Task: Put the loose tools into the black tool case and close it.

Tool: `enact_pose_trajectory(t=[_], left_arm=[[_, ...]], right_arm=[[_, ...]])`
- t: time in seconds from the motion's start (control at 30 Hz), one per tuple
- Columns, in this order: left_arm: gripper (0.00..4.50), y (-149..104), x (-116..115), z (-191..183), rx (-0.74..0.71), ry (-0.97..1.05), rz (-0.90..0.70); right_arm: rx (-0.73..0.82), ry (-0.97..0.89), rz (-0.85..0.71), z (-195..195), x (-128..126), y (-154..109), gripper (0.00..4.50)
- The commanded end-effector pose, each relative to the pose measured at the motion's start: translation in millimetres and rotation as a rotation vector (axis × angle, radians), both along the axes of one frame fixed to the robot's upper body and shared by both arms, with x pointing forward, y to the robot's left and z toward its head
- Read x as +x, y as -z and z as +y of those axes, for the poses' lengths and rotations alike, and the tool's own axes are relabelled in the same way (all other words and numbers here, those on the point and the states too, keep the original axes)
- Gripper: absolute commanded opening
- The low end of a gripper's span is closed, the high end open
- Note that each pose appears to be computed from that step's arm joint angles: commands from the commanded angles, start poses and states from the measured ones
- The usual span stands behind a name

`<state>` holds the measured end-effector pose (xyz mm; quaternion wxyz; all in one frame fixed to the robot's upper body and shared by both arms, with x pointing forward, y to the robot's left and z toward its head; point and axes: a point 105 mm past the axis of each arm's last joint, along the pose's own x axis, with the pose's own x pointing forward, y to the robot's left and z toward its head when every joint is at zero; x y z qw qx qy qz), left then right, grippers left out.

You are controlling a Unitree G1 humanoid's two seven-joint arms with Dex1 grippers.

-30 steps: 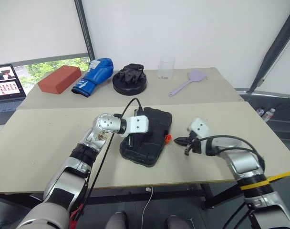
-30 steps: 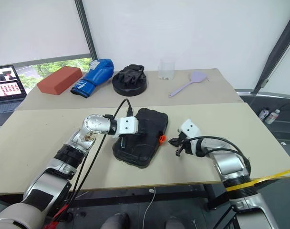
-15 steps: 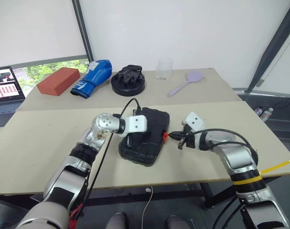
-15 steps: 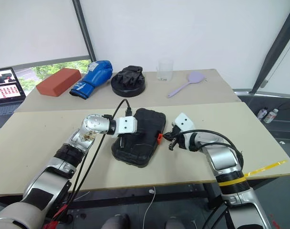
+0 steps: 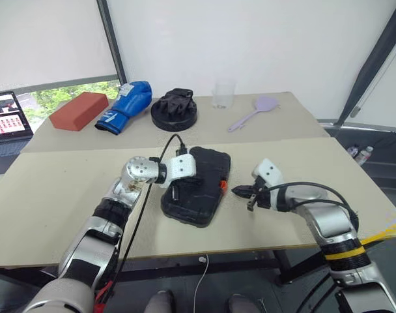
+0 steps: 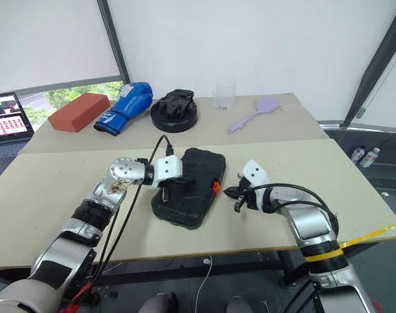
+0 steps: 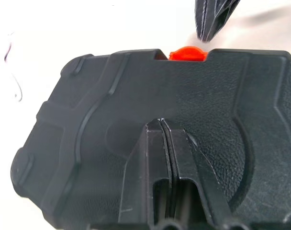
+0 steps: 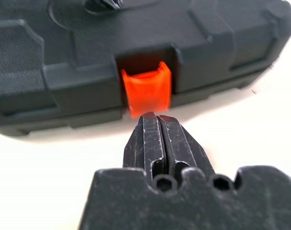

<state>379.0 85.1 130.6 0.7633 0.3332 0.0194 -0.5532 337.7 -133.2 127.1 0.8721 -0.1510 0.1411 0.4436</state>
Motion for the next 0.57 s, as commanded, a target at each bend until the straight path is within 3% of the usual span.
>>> enact_pose_trajectory(t=[0.03,0.23,0.3,0.37,0.57], left_arm=[[1.48,8.5,-9.7,65.4,-0.043,-0.174,0.216],[3.64,-87.3,-55.7,128.7,-0.308,-0.238,0.298],[4.46,-102.4,-78.2,143.6,-0.332,-0.254,0.340],[4.50,-101.3,-92.1,154.7,-0.304,-0.294,0.357],[4.50,-88.5,-106.9,167.1,-0.269,-0.363,0.363]], right_arm=[[0.083,-0.104,-0.068,-19.9,-18.3,-53.2,1.15],[0.051,-0.143,-0.028,-78.4,-35.0,-100.7,3.23],[0.042,-0.168,-0.008,-93.0,-40.1,-111.8,3.97],[0.034,-0.199,0.008,-100.3,-43.5,-117.0,4.46],[0.066,-0.266,-0.003,-101.7,-36.8,-126.5,4.46]])
